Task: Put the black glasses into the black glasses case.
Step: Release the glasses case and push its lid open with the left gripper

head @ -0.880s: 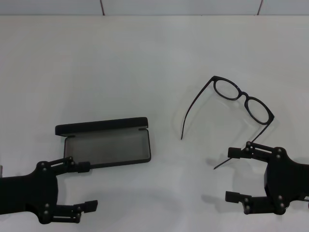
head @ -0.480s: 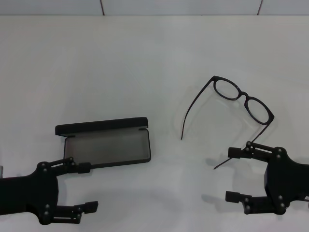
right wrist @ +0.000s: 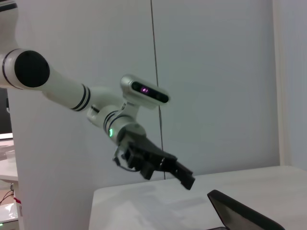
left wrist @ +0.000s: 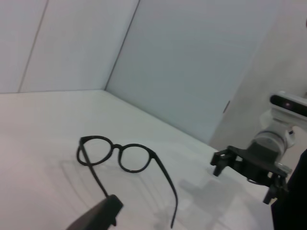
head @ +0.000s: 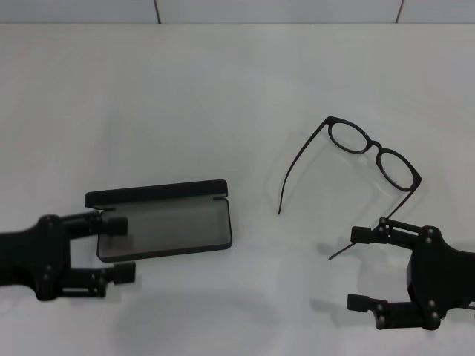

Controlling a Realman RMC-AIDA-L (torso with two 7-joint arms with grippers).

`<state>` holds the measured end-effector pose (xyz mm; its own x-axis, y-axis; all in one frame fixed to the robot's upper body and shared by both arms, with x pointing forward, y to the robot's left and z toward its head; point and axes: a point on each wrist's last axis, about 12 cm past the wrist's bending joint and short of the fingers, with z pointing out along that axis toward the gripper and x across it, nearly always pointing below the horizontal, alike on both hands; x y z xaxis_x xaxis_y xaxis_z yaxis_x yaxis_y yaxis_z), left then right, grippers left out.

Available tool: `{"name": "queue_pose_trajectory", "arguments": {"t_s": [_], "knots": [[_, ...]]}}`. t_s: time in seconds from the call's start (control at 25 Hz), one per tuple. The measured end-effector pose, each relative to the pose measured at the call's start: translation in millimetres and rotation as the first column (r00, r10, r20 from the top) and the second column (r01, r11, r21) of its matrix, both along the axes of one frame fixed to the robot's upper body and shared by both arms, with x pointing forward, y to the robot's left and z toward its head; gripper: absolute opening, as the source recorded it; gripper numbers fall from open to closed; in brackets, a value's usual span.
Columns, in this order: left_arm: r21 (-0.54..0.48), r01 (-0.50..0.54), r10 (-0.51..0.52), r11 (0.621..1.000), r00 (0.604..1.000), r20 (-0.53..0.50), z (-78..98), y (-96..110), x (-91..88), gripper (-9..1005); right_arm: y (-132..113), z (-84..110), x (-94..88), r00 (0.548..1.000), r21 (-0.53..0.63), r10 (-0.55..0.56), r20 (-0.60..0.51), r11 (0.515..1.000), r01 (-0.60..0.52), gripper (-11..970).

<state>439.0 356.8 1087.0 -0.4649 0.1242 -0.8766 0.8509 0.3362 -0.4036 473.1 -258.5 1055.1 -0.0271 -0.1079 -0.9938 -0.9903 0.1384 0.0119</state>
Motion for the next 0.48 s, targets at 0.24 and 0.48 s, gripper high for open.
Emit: {"name": "queue_pose_trajectory", "arguments": {"t_s": [0.24,0.48], "knots": [[0.130,0.004,-0.012,0.992,0.998,0.061,37.5,5.4,29.9,876,1.9,0.1,0.5,1.000,0.004,0.006,-0.005,1.000,-0.006,835],[0.345,0.055,-0.105,0.937,0.987,0.125,72.0,-7.0,66.6,859,2.8,0.4,1.4,1.000,0.005,0.009,-0.014,1.000,-0.009,833]]}}
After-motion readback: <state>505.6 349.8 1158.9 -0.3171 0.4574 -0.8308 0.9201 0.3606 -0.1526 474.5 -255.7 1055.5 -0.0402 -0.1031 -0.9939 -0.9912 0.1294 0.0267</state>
